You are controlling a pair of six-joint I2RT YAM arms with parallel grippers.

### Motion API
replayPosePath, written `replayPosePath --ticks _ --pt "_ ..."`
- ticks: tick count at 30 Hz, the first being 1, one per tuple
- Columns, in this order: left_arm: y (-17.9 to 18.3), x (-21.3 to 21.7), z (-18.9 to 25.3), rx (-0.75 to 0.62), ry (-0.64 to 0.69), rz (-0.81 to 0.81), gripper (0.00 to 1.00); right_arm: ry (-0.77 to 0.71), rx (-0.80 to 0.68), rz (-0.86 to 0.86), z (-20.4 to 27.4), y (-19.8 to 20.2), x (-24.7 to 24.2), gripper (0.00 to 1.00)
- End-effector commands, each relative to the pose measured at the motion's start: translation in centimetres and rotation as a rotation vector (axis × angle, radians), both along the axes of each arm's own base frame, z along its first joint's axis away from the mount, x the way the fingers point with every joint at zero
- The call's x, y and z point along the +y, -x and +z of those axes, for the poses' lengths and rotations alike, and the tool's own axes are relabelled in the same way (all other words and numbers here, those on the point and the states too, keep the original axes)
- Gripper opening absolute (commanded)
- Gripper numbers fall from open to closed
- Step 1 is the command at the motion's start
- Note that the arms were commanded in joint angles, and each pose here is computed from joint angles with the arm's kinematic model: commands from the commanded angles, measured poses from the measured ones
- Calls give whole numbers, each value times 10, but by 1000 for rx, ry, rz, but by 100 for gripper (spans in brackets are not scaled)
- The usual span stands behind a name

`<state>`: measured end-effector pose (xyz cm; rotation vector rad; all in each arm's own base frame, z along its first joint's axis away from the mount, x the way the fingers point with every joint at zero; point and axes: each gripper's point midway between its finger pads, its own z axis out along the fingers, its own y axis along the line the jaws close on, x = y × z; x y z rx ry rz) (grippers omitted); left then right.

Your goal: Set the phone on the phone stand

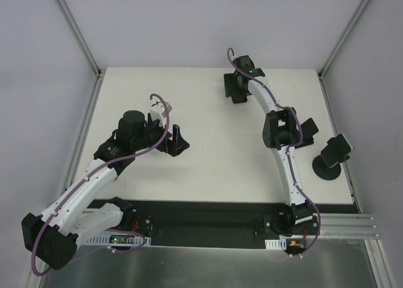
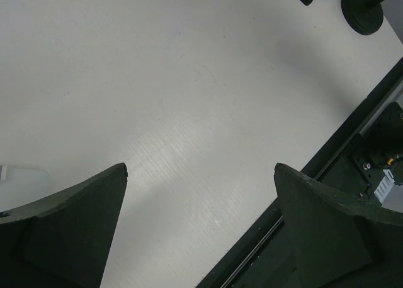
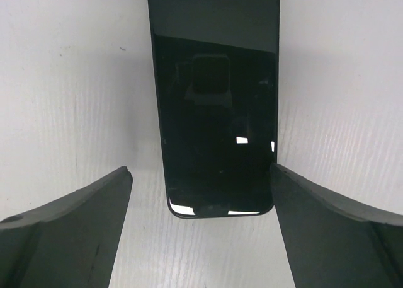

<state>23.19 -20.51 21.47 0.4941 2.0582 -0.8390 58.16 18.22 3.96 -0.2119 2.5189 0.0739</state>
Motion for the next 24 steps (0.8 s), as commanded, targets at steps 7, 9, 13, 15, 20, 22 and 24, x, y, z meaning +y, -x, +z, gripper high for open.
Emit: replayPosePath --ticks 7,9,13,15,20,22,24 --pt "0 -4 15 -30 47 -15 99 51 34 -61 7 4 -21 90" --pt "1 -4 16 -32 51 -21 99 43 44 -61 4 4 -22 88" --pt "1 -5 16 -28 53 -21 99 36 53 -49 3 6 -21 74" --pt "1 -4 17 -30 53 -23 99 34 54 -43 3 6 -19 67" --pt "1 -4 16 -27 52 -20 99 39 54 -40 3 7 -20 43" --pt "0 -4 15 -23 52 -19 99 81 50 -49 4 10 -21 34" --pt "0 -4 15 -26 51 -20 99 133 82 -29 0 25 -23 36"
